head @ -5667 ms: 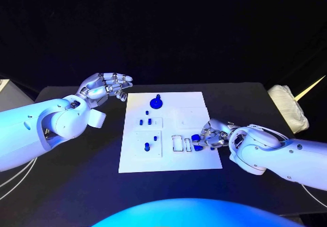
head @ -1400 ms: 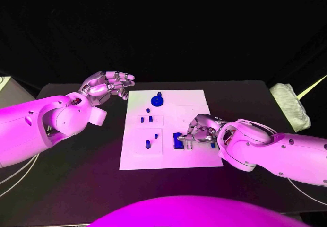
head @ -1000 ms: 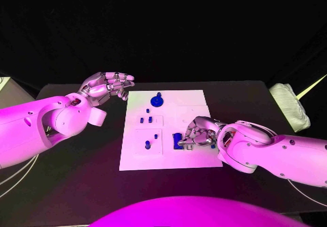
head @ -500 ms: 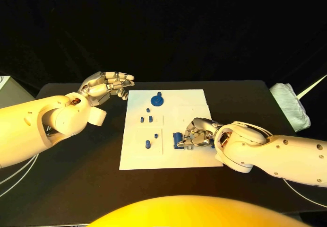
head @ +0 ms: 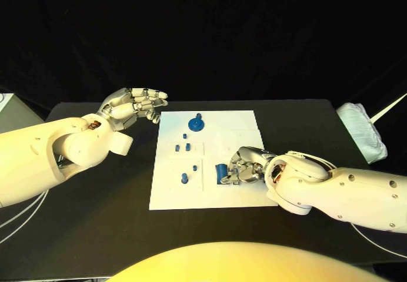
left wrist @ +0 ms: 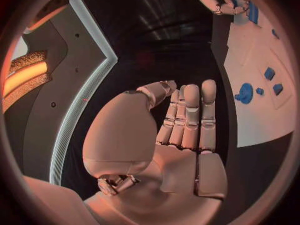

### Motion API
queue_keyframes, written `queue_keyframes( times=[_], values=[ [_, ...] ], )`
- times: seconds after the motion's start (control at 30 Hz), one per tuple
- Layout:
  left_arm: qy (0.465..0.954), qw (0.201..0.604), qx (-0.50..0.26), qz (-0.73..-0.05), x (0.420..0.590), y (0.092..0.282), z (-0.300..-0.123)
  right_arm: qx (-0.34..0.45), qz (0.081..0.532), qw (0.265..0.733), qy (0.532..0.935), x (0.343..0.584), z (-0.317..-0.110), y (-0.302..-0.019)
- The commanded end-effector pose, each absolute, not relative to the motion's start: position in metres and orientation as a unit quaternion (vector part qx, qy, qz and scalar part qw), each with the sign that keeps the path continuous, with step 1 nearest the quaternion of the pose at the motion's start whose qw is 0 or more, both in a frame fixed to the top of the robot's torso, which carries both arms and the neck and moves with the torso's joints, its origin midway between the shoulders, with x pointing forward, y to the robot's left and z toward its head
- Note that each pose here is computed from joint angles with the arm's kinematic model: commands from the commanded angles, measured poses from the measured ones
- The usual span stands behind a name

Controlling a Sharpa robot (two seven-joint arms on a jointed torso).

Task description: Assemble the parts on the task board

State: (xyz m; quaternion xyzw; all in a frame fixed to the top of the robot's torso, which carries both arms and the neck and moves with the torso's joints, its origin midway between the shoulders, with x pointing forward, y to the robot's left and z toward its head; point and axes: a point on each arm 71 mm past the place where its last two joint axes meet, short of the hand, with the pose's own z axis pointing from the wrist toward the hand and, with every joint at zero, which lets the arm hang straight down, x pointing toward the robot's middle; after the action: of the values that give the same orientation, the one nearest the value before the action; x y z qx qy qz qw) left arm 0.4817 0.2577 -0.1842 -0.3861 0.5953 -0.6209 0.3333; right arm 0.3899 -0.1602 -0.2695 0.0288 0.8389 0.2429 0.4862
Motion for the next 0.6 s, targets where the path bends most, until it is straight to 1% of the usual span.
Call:
queue_keyframes(
  times=[0.03, 0.23, 0.4, 0.5, 0.6],
  values=[
    [0.595, 0.326, -0.384, -0.627, 0.481, 0.256, -0.184, 0.031, 0.23, 0.501, 0.833, 0.392, -0.271, -0.167],
    [0.595, 0.325, -0.384, -0.626, 0.481, 0.257, -0.184, 0.05, 0.268, 0.506, 0.818, 0.388, -0.265, -0.169],
    [0.595, 0.327, -0.385, -0.625, 0.481, 0.259, -0.184, 0.08, 0.301, 0.525, 0.792, 0.384, -0.25, -0.179],
    [0.595, 0.328, -0.386, -0.624, 0.481, 0.26, -0.184, 0.094, 0.301, 0.536, 0.783, 0.385, -0.242, -0.191],
    [0.595, 0.328, -0.386, -0.624, 0.481, 0.26, -0.184, 0.106, 0.288, 0.547, 0.779, 0.388, -0.237, -0.207]
  ],
)
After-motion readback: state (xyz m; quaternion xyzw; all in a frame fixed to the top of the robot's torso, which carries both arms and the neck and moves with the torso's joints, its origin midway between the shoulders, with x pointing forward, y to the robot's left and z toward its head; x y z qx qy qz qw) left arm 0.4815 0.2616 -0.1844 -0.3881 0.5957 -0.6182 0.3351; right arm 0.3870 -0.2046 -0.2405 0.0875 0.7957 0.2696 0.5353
